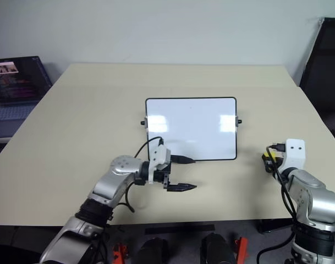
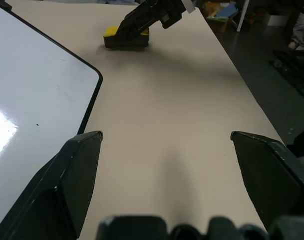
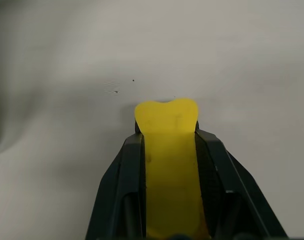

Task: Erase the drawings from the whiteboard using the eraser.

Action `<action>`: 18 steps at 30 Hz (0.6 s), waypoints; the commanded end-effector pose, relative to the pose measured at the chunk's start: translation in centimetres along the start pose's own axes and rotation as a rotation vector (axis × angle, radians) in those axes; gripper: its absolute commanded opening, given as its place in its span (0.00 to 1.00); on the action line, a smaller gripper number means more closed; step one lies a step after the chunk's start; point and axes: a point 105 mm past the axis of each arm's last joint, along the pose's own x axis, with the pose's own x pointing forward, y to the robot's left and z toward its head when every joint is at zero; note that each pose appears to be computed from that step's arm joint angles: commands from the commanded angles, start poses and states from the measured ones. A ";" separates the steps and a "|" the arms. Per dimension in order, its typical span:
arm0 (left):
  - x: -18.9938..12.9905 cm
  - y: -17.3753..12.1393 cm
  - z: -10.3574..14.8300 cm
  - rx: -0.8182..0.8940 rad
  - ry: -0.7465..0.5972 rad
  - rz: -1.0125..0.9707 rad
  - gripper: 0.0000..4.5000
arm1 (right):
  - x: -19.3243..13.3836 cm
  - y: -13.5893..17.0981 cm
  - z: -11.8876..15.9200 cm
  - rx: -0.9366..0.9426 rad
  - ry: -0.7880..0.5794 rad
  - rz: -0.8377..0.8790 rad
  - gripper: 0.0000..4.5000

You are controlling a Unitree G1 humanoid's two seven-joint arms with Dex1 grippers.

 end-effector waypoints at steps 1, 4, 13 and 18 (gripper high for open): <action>-0.1 0.2 0.8 0.040 -0.009 -0.002 1.00 | -0.2 -0.3 0.9 -0.017 -0.035 -0.005 0.30; -0.1 0.2 0.8 0.041 -0.008 -0.002 1.00 | -0.2 -0.5 0.9 -0.025 -0.034 -0.017 0.51; -0.2 0.4 0.8 0.052 -0.001 0.016 1.00 | 0.0 -0.9 1.1 -0.041 -0.042 -0.038 0.99; -0.7 0.9 1.0 0.062 -0.009 0.079 1.00 | -0.2 -1.4 2.2 -0.015 -0.101 -0.087 0.99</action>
